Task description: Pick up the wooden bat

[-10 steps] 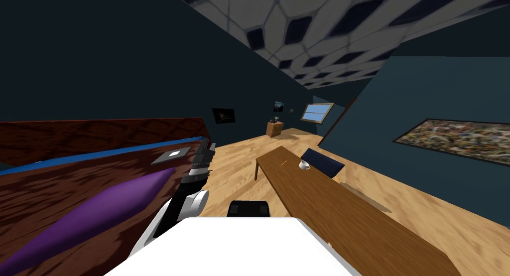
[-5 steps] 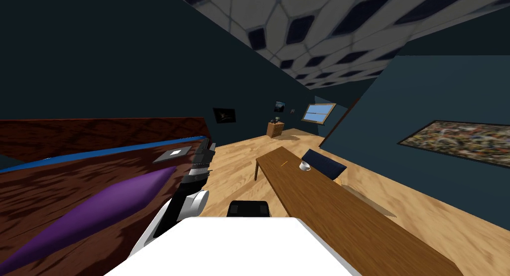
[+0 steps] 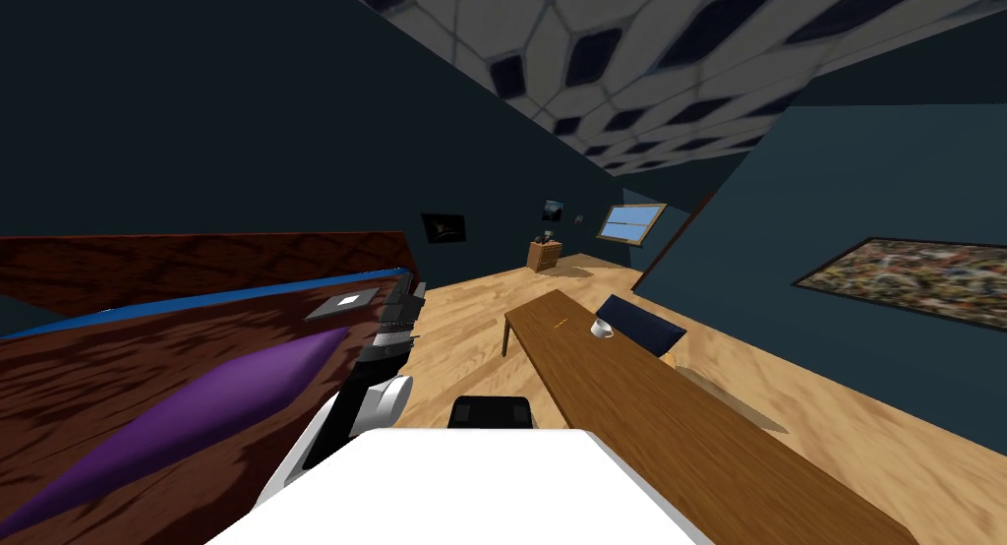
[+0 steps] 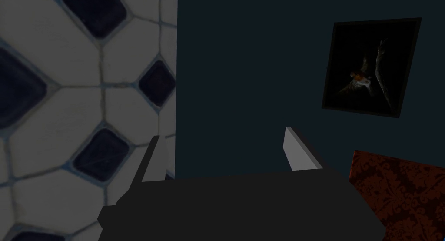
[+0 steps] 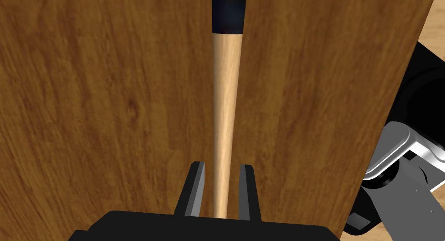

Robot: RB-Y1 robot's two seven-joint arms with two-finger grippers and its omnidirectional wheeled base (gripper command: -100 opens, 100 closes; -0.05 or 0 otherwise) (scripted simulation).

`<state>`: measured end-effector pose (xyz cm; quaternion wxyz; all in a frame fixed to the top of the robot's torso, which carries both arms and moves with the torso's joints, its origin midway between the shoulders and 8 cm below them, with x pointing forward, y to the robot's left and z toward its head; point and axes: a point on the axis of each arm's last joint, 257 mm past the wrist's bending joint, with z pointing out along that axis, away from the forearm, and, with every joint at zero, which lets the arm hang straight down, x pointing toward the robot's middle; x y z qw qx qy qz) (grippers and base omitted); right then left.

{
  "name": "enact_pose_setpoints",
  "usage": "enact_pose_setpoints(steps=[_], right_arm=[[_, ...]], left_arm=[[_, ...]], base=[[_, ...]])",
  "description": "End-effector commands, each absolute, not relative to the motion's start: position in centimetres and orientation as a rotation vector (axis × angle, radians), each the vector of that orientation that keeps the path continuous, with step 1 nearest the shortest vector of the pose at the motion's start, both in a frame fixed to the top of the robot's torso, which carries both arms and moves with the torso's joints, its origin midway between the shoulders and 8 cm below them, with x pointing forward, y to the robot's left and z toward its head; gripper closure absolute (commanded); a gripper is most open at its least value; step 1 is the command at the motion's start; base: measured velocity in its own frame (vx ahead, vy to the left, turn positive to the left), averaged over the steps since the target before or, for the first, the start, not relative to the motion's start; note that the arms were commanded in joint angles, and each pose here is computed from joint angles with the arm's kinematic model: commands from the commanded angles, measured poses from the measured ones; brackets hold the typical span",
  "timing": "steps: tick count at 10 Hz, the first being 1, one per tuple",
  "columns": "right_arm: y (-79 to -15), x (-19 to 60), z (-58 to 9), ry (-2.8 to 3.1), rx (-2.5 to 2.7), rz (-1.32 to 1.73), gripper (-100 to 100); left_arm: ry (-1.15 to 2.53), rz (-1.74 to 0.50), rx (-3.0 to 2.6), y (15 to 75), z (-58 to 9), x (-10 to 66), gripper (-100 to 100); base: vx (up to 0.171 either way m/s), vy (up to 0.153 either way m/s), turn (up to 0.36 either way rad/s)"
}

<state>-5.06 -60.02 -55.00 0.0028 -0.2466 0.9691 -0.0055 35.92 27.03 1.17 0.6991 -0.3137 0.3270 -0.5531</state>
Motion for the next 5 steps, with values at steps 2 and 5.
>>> enact_pose_setpoints(steps=[2, 5], right_arm=[[-60.02, -5.06, -55.01, 3.039, -0.773, -0.017, 100], [-61.02, -4.71, -54.03, 3.034, -0.783, -0.024, 100]], left_arm=[[0.729, -1.232, -0.699, 27.03, 1.17, 35.92, 0], [0.729, -1.232, -0.699, 27.03, 1.16, 35.92, 0]], base=[[0.000, 0.000, 0.000], [0.000, 0.030, -0.043]])
